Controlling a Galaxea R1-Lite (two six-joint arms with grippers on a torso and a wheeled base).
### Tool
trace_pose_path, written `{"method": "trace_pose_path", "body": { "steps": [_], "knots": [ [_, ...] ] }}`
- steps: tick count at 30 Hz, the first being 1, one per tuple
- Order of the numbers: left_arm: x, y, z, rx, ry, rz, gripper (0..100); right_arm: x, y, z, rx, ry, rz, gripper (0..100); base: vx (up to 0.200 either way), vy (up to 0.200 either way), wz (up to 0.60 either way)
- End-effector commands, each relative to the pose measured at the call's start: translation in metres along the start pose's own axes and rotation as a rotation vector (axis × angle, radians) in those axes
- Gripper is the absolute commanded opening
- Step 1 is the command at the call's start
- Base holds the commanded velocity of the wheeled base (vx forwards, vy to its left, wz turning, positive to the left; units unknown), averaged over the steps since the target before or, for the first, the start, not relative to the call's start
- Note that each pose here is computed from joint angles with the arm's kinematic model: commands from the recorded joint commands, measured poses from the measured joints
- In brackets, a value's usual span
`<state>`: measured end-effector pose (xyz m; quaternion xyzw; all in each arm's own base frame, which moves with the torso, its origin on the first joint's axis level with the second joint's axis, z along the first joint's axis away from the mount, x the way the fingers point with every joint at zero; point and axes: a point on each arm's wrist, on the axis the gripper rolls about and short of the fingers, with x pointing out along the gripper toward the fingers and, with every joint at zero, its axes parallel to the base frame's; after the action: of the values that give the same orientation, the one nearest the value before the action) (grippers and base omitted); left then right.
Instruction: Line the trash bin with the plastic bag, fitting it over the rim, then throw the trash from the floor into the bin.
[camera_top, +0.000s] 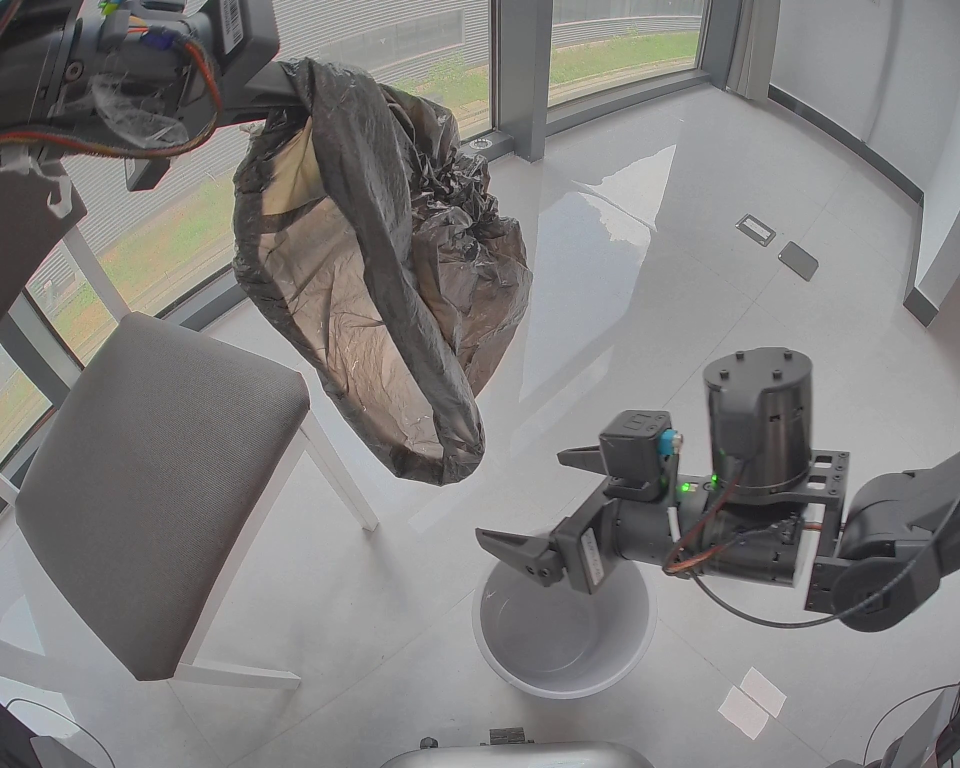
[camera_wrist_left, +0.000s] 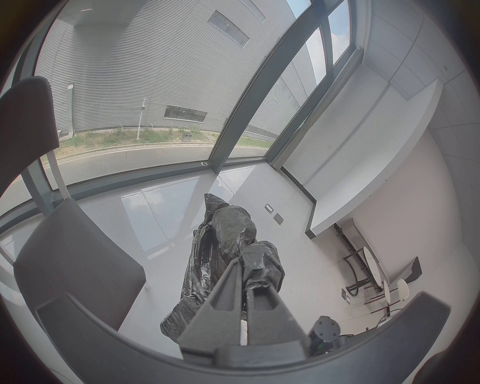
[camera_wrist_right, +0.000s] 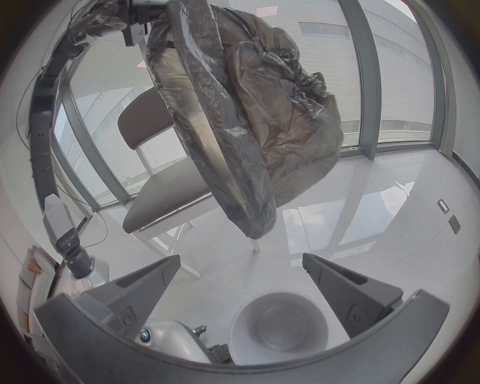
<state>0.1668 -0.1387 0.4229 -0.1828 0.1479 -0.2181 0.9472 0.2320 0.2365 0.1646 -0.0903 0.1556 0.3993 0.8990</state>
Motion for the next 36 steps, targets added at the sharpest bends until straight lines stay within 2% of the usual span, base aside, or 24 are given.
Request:
{"method": "trace_pose_path", "body": {
  "steps": [1, 12, 31, 32, 36],
  "knots": [
    [-0.001, 0.000, 0.000, -0.001, 0.000, -0.002, 0, 0.039, -0.006, -0.008, 0.012, 0.027, -0.009, 100, 0.000, 0.000, 0.00],
    [-0.002, -0.005, -0.001, -0.001, 0.001, -0.025, 0, 0.093, -0.032, 0.001, 0.030, -0.038, -0.063, 100, 0.000, 0.000, 0.00],
    [-0.006, -0.007, -0.001, -0.030, 0.000, -0.043, 0, 0.119, -0.045, 0.017, 0.059, -0.120, -0.092, 100, 0.000, 0.000, 0.00],
    [-0.005, -0.007, -0.001, -0.030, 0.001, -0.041, 0, 0.119, -0.046, 0.017, 0.061, -0.120, -0.093, 0, 0.000, 0.000, 0.00],
    [-0.004, -0.007, -0.002, -0.034, 0.004, -0.037, 0, 0.117, -0.047, 0.017, 0.062, -0.119, -0.101, 0, 0.000, 0.000, 0.00]
  ]
}}
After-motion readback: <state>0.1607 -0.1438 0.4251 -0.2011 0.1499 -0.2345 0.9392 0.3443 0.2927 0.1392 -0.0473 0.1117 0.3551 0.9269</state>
